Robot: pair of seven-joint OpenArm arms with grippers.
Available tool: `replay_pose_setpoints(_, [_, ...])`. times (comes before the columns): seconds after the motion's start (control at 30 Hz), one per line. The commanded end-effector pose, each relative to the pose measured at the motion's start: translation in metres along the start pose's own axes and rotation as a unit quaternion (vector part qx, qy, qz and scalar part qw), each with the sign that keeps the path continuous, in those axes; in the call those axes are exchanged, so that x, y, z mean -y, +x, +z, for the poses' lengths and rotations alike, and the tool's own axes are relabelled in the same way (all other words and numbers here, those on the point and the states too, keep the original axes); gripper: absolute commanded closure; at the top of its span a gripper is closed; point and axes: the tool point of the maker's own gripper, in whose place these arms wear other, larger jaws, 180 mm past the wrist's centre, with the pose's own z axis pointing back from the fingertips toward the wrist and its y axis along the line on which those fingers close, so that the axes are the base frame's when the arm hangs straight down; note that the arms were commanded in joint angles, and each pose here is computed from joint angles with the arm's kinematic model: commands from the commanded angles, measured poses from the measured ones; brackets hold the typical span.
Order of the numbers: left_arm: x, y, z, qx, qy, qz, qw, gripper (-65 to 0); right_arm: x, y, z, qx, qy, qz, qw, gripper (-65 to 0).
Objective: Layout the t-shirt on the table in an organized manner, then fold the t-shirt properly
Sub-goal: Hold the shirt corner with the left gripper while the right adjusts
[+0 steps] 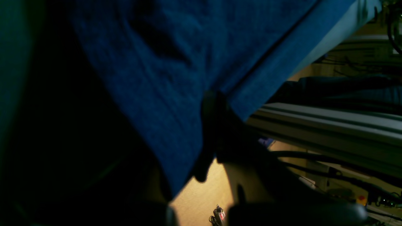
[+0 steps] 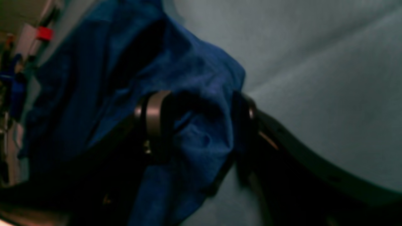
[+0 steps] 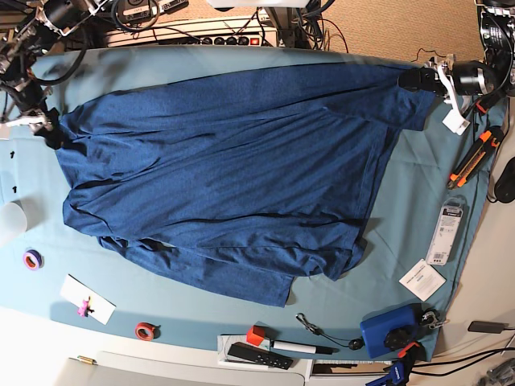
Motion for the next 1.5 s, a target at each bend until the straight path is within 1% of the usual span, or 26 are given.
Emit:
replay_pose_setpoints(0.0, [-0.008, 0.001, 0.007, -0.008, 0.021, -0.008, 1.0, 0.0, -0.007, 0.018, 0.001, 0.023, 0.01, 0.015, 0.9996, -29.1])
replay_pose_setpoints(0.13, [-0.008, 0.001, 0.007, -0.008, 0.021, -0.008, 1.0, 0.0, -0.012, 0.013, -0.004, 0.012, 0.015, 0.02, 0.9996, -29.1])
replay_pose_setpoints(0.17, [-0.008, 0.001, 0.007, -0.008, 0.021, -0.008, 1.0, 0.0, -0.012, 0.013, -0.004, 0.012, 0.015, 0.02, 0.9996, -28.2])
replay_pose_setpoints(0.3, [-0.008, 0.001, 0.007, -0.007, 0.021, -0.008, 1.0, 0.0, -0.008, 0.011, -0.004, 0.007, 0.005, 0.026, 0.9996, -15.2])
replay_pose_setpoints(0.4, [-0.008, 0.001, 0.007, -0.007, 0.021, -0.008, 1.0, 0.0, -0.007, 0.007, -0.003, -0.006, 0.003, 0.035, 0.9994, -0.4])
replay_pose_setpoints(0.5, [-0.008, 0.001, 0.007, -0.007, 0.021, -0.008, 1.0, 0.0, -0.003, 0.003, 0.0, -0.017, -0.001, 0.032, 0.9993, 0.0])
replay_pose_setpoints(0.67, [-0.008, 0.001, 0.007, -0.008, 0.021, -0.008, 1.0, 0.0, 0.004, 0.002, 0.014, -0.019, 0.0, 0.01, 0.9998, 0.0])
replay_pose_setpoints(0.77, [-0.008, 0.001, 0.007, -0.008, 0.021, -0.008, 1.0, 0.0, 0.013, -0.003, 0.022, -0.026, -0.012, 0.006, 0.9996, 0.0])
replay_pose_setpoints(1.03, [-0.009, -0.002, 0.008, -0.014, 0.023, -0.008, 1.0, 0.0, 0.03, -0.002, 0.039, -0.049, -0.038, 0.026, 0.9977, 0.0])
replay_pose_setpoints(1.13, [-0.01, -0.003, 0.008, -0.017, 0.026, -0.009, 0.999, 0.0, 0.032, 0.0, 0.041, -0.056, -0.041, 0.032, 0.9971, 0.0])
replay_pose_setpoints(1.47, [-0.01, -0.001, 0.008, -0.013, 0.026, -0.009, 1.0, 0.0, 0.032, 0.001, 0.042, -0.056, -0.044, 0.034, 0.9969, 0.0])
